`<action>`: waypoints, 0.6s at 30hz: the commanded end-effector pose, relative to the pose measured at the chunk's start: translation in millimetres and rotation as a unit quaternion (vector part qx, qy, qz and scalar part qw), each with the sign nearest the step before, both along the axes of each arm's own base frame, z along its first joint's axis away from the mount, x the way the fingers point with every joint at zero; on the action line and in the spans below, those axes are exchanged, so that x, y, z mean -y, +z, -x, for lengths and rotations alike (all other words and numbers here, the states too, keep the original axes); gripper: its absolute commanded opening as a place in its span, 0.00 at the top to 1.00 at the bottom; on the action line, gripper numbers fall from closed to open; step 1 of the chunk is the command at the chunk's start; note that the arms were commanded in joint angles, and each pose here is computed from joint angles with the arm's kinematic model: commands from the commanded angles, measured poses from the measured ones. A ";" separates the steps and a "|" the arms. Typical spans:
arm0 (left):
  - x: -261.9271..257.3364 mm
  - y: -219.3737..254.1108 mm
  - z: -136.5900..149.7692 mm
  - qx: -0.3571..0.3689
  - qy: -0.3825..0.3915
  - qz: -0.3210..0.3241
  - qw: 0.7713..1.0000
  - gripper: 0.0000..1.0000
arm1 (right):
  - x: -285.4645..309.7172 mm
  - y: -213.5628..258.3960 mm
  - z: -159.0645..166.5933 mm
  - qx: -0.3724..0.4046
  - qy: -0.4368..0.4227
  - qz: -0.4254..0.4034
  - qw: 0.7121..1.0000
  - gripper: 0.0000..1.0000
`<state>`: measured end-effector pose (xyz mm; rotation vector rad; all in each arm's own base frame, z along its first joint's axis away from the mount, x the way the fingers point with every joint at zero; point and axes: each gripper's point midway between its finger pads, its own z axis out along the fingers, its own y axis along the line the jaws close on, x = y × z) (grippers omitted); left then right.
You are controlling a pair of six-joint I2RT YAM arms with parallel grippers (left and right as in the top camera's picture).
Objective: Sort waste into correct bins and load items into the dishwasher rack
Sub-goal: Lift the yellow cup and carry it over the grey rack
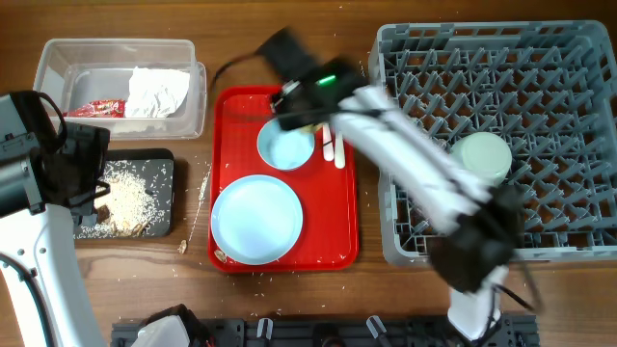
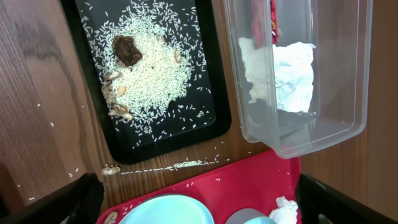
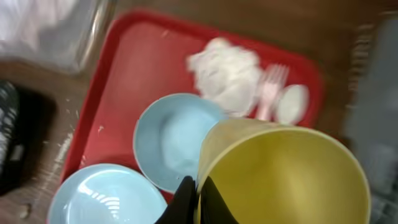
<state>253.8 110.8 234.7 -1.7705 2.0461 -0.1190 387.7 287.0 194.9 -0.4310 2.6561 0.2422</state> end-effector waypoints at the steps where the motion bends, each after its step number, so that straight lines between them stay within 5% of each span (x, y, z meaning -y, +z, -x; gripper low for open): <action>1: -1.7 3.6 -1.2 0.005 0.004 -0.001 1.000 0.00 | 87.3 100.0 -12.8 0.042 -0.076 -0.111 0.990 0.96; 8: -1.7 3.7 -1.3 0.006 0.004 -0.001 1.000 0.00 | 209.9 114.1 -21.1 0.000 -0.044 -0.297 0.954 0.96; 18: -1.7 3.7 -1.3 0.006 0.004 -0.001 1.000 0.00 | 258.7 23.3 -36.7 -0.051 -0.050 -0.491 0.868 0.96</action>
